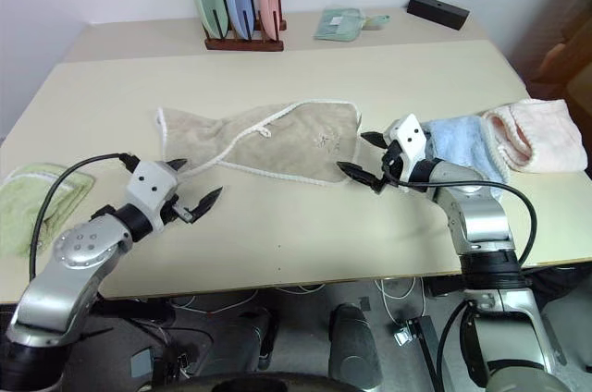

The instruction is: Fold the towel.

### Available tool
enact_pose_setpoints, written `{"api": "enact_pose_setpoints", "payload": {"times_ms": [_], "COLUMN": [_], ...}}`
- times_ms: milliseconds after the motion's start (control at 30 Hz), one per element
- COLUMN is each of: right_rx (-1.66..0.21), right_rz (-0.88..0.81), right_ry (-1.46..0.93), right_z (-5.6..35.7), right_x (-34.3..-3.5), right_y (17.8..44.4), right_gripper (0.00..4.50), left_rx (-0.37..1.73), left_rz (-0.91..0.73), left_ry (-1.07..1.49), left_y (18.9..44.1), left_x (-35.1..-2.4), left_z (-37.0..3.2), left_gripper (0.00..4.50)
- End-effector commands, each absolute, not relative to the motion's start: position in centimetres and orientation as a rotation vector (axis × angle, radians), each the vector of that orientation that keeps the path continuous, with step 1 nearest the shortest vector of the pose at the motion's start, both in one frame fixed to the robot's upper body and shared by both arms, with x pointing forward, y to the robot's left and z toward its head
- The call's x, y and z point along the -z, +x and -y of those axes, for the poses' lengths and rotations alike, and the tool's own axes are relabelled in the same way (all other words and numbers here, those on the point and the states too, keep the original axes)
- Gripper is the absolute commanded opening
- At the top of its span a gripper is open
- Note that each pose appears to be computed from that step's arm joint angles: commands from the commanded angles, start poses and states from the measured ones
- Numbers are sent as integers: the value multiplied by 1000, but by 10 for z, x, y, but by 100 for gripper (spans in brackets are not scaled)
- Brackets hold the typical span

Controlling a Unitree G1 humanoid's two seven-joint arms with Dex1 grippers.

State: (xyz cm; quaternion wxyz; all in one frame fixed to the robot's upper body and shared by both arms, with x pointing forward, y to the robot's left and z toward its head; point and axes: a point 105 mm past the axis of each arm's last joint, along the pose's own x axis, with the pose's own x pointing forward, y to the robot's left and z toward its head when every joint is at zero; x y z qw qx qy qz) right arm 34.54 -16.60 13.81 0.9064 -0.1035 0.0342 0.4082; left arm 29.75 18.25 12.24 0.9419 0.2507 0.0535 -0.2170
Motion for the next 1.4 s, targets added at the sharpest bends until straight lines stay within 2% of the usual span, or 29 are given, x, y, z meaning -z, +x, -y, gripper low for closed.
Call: {"api": "enact_pose_setpoints", "payload": {"times_ms": [33,267,500,600,833,967,1100,1233,1400], "right_rx": [-826,-787,-759,-759,-761,-770,-736,-662,-653], "right_rz": [-13,-31,7,10,26,13,20,71,116], "right_ry": [-205,-191,-163,-159,-164,-220,-370,-531,-652], "right_z": [164,166,160,157,154,152,154,154,141], "right_x": [-153,-146,-152,-152,-155,-155,-157,-171,-184], "right_y": [337,327,331,331,335,340,356,386,417], "right_gripper": [450,450,450,450,450,450,450,450,450], "left_rx": [400,283,256,251,231,207,226,188,223], "left_rz": [-98,-152,-207,-203,-177,-148,-99,-125,-153], "left_ry": [615,698,722,705,712,703,683,679,673], "left_y": [313,341,354,357,355,345,318,295,270], "left_x": [-125,-117,-105,-106,-112,-120,-130,-126,-116], "left_z": [-192,-224,-234,-236,-244,-251,-256,-278,-288], "left_gripper": [445,445,445,365,4,4,4,4,4]}}
